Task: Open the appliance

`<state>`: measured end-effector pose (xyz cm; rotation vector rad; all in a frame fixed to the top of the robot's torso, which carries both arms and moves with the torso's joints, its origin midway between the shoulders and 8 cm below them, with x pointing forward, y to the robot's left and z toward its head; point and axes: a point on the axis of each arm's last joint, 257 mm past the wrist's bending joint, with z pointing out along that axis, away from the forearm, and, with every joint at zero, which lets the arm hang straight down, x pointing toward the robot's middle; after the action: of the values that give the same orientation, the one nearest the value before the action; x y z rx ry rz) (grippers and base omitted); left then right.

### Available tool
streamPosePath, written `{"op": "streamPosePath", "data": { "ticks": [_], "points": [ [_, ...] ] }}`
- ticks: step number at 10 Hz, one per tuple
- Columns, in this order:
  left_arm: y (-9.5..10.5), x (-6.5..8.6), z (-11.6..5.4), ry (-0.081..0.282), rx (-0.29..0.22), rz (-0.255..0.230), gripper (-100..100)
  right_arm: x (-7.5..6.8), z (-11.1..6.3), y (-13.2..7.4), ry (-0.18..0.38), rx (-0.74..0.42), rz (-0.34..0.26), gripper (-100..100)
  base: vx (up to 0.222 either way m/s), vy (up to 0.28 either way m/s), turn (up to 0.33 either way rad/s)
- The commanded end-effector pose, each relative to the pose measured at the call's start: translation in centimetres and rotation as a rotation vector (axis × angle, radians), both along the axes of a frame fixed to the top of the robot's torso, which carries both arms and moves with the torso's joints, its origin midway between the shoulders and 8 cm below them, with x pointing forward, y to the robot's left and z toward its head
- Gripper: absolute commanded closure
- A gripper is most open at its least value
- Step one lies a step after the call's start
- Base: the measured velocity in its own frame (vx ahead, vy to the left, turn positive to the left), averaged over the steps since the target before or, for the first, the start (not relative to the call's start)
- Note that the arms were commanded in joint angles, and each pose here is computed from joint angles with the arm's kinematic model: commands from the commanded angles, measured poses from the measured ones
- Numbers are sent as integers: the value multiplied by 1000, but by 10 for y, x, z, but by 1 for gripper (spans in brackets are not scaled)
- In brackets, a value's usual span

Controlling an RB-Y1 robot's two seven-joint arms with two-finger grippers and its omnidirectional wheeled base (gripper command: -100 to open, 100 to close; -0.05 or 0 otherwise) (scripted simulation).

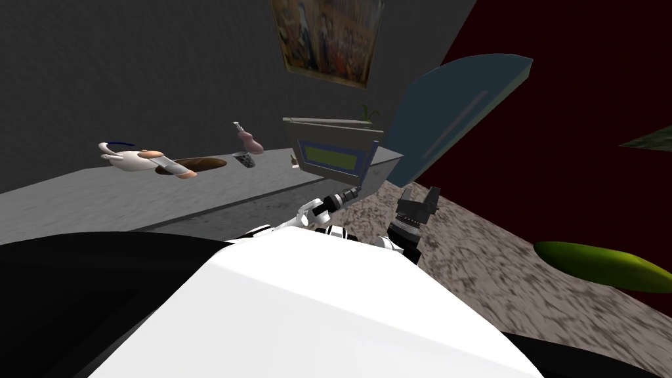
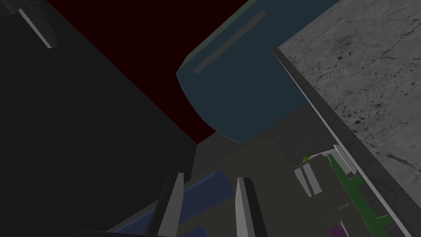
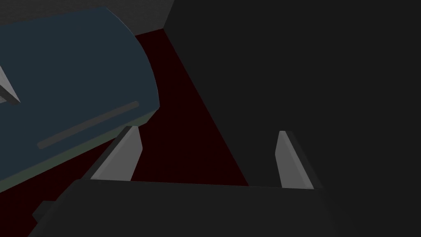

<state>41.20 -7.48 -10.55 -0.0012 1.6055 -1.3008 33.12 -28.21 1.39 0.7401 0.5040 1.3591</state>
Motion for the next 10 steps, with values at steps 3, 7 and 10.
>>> {"op": "streamPosePath", "data": {
  "ticks": [3,7,10],
  "points": [
    [-29,-60,5,-1,-7,-138,100,0,0,0,0,0,0,0,-27,198,-108],
    [-32,-80,26,2,-5,-168,-100,0,0,0,0,0,0,0,21,40,40],
    [-32,-93,43,3,-5,-186,-100,0,0,0,0,0,0,0,45,-40,49]
  ]
}}
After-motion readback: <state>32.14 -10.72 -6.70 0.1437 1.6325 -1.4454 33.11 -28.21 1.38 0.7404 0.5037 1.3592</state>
